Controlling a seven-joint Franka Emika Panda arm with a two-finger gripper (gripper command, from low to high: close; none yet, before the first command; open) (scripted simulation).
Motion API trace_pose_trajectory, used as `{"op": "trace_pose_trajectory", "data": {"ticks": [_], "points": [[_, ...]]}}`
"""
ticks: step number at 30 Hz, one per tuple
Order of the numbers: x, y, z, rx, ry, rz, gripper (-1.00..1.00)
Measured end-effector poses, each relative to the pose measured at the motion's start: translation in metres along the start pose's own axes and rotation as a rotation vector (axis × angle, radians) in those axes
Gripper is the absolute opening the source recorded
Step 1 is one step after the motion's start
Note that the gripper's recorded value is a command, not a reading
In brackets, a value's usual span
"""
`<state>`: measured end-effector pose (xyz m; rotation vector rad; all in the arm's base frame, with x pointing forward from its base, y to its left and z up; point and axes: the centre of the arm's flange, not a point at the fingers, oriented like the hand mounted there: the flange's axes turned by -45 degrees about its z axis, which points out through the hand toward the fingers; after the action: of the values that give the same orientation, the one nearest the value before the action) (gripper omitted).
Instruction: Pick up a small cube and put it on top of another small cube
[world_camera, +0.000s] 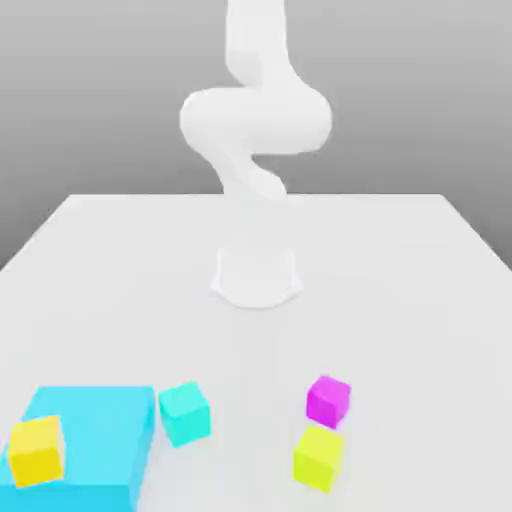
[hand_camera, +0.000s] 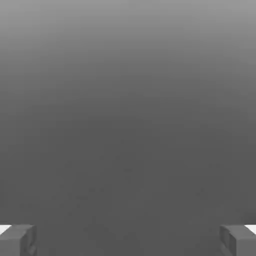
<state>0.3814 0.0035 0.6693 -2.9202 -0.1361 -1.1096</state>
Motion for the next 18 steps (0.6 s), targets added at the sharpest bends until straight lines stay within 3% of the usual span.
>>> {"op": "trace_pose_trajectory", "data": {"ticks": [9,18], "points": [[-0.05,-0.029,0.187,0.16,-0.251,-0.331,0.0],[-0.162,-0.068,0.328,0.294,-0.48,-0.675,0.0]]}}
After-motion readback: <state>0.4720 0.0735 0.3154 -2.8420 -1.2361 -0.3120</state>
